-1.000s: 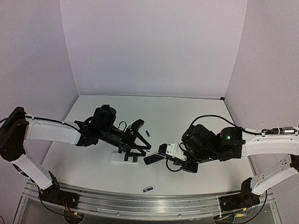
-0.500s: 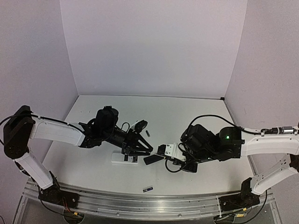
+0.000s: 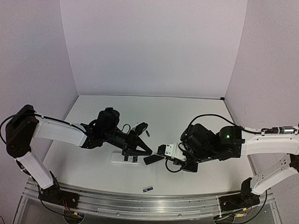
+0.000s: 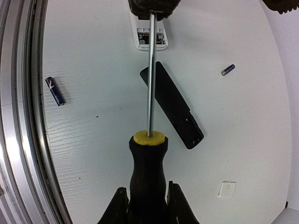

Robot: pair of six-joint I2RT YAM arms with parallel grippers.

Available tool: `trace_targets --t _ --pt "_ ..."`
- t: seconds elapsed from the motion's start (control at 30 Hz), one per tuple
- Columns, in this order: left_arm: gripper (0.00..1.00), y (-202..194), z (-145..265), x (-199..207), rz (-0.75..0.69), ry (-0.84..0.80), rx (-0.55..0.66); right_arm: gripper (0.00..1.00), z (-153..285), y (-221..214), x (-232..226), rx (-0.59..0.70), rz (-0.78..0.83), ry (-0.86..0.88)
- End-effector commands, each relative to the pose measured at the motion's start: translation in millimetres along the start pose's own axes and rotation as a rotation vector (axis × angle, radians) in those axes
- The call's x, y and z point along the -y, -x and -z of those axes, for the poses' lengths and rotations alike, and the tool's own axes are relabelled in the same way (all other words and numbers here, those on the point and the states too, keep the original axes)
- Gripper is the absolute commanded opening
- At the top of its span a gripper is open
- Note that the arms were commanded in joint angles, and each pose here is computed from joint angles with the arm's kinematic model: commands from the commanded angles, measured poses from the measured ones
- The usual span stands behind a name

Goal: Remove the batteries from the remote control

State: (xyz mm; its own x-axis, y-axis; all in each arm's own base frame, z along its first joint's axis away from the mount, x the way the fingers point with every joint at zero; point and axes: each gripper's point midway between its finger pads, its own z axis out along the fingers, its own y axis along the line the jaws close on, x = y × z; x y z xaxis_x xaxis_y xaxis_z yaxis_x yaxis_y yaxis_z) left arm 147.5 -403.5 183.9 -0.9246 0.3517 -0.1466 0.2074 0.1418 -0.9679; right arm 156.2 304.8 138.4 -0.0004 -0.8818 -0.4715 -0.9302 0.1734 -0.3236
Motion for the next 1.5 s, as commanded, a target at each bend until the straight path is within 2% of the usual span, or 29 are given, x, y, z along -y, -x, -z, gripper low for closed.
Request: trace_targets --t 0.0,0.07,0.23,0.37,0.47,0.6,0.8,1.23,1.3,1.47 --pt "0.0 1.0 4.9 20.2 -0.166 -0.04 0.04 0.71 18.4 34.3 12.4 0.12 -0.104 -0.027" --pt "0.0 3.9 8.4 16.8 -0.217 -0.015 0.085 0.86 25.7 41.6 19.0 0.176 -0.217 -0.046" --pt "0.0 4.4 19.1 21.9 -0.347 -0.038 0.175 0.89 51.8 55.5 30.9 0.382 -0.649 0.053" --pt "0.0 0.3 27.4 34.9 -0.455 -0.063 0.208 0.9 61.4 46.7 40.3 0.477 -0.913 0.203" --pt "0.0 -2.1 34.1 45.4 -0.508 -0.073 0.23 0.9 61.8 44.1 46.6 0.523 -1.046 0.337" --pt "0.0 -1.2 41.9 56.2 -0.541 -0.083 0.277 0.87 64.5 65.5 35.3 0.577 -1.048 0.519" --pt "0.0 -2.0 47.0 64.5 -0.555 -0.112 0.308 0.83 75.9 97.1 30.9 0.655 -1.041 0.704" --pt "0.0 -5.1 53.3 66.2 -0.554 -0.092 0.33 0.64 98.1 107.4 28.3 0.718 -1.052 0.799" --pt "0.0 -4.9 52.2 64.7 -0.547 -0.084 0.32 0.59 98.7 108.4 28.4 0.72 -1.048 0.803" --pt "0.0 -4.7 49.3 59.0 -0.523 -0.069 0.301 0.35 99.2 112.3 30.6 0.725 -1.051 0.811"
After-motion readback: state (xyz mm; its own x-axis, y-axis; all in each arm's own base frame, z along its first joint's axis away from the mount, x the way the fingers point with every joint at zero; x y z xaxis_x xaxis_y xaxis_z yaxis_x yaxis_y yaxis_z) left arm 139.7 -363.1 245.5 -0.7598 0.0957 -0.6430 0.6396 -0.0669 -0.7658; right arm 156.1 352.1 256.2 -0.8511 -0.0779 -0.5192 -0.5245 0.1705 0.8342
